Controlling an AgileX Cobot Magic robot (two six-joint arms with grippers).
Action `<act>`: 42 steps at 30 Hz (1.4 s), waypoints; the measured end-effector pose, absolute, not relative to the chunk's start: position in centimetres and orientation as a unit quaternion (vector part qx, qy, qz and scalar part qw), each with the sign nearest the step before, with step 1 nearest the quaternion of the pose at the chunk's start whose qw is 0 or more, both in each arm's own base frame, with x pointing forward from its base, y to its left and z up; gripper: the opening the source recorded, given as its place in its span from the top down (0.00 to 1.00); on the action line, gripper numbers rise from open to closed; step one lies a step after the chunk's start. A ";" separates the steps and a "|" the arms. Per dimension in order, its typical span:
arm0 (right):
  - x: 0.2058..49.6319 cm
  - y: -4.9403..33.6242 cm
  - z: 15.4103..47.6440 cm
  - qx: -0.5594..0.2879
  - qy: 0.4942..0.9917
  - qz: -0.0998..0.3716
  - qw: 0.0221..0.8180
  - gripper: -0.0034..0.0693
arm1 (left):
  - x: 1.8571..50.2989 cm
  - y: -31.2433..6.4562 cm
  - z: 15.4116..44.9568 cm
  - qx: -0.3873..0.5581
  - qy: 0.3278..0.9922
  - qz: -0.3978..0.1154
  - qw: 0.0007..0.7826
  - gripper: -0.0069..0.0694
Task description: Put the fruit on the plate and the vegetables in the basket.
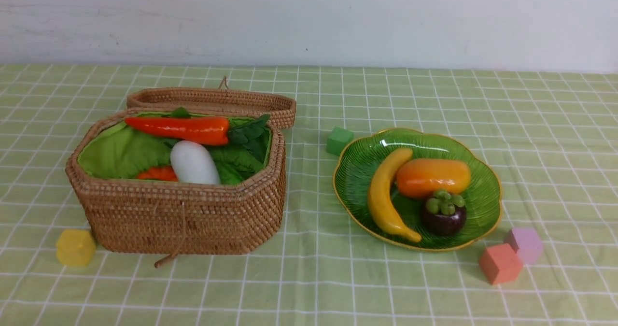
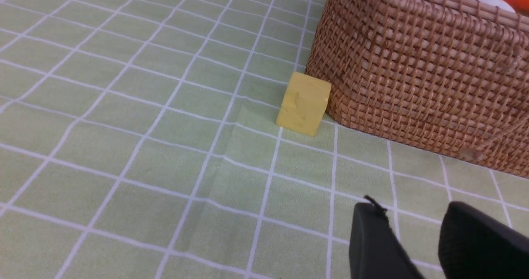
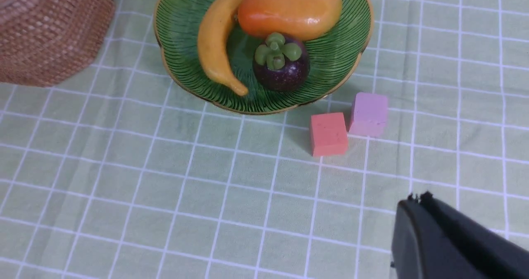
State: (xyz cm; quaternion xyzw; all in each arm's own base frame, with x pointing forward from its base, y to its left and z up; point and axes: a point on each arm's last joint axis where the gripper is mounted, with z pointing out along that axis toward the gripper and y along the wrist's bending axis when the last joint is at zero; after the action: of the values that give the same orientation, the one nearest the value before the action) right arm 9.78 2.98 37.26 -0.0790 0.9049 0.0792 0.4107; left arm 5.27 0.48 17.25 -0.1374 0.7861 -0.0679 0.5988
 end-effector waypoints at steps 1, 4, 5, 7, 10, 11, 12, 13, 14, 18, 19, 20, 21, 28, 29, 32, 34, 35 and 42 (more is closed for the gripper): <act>8.7 2.6 36.4 -0.079 0.897 0.084 0.426 0.98 | 5.3 0.5 17.3 -0.137 0.786 -0.068 0.599 0.60; 6.6 2.0 34.4 -0.077 0.876 0.097 0.466 0.98 | 5.3 0.5 17.3 -0.137 0.786 -0.068 0.599 0.60; 6.1 1.8 33.9 -0.076 0.866 0.102 0.483 0.98 | 5.3 0.5 17.3 -0.137 0.786 -0.068 0.599 0.60; 5.1 1.5 33.3 -0.076 0.848 0.111 0.513 0.98 | 5.3 0.5 17.3 -0.137 0.786 -0.068 0.599 0.60; 3.2 0.9 32.7 -0.072 0.810 0.131 0.567 0.98 | 5.3 0.5 17.3 -0.137 0.786 -0.068 0.599 0.60; 2.5 0.7 32.7 -0.070 0.799 0.135 0.582 0.98 | 5.3 0.5 17.3 -0.137 0.786 -0.068 0.599 0.60; 1.7 0.4 32.7 -0.069 0.788 0.139 0.595 0.98 | 5.3 0.5 17.3 -0.137 0.786 -0.068 0.599 0.60; 1.0 0.2 32.7 -0.068 0.778 0.142 0.608 0.97 | 5.3 0.5 17.3 -0.137 0.786 -0.068 0.599 0.60; 0.3 -0.1 32.8 -0.067 0.770 0.144 0.618 0.97 | 5.3 0.5 17.3 -0.137 0.786 -0.068 0.599 0.60; -1.3 -0.6 32.6 -0.065 0.747 0.149 0.645 0.97 | 5.3 0.5 17.3 -0.137 0.786 -0.068 0.599 0.60; -1.4 -0.7 32.5 -0.064 0.746 0.149 0.646 0.97 | 5.3 0.5 17.3 -0.137 0.786 -0.068 0.599 0.60; -1.4 -0.7 32.5 -0.064 0.745 0.149 0.647 0.97 | 5.3 0.5 17.3 -0.137 0.786 -0.068 0.599 0.60; -1.4 -0.8 32.5 -0.066 0.745 0.142 0.649 0.97 | 5.3 0.5 17.3 -0.137 0.786 -0.068 0.599 0.60; -0.1 -0.9 30.7 -0.057 0.760 0.077 0.642 0.97 | 5.3 0.5 17.3 -0.137 0.786 -0.068 0.599 0.60; 0.2 -0.8 30.0 -0.050 0.766 0.070 0.638 0.97 | 5.3 0.5 17.3 -0.137 0.786 -0.068 0.599 0.60; 1.7 -0.5 27.6 -0.025 0.776 0.038 0.629 0.96 | 5.3 0.5 17.3 -0.137 0.786 -0.068 0.599 0.60; 2.8 -0.4 25.6 -0.006 0.779 0.015 0.627 0.96 | 5.3 0.5 17.3 -0.137 0.786 -0.068 0.599 0.60; 3.4 -0.5 24.2 0.009 0.782 0.000 0.623 0.96 | 5.3 0.5 17.3 -0.137 0.786 -0.068 0.599 0.60; 5.0 -0.7 17.3 0.067 0.813 -0.016 0.578 0.95 | 5.3 0.5 17.3 -0.137 0.786 -0.068 0.599 0.60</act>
State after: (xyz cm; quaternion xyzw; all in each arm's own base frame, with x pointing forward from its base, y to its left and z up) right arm 4.97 -0.71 17.31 0.0667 0.8130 -0.0164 0.5782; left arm 5.27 0.48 17.25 -0.1374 0.7861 -0.0679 0.5988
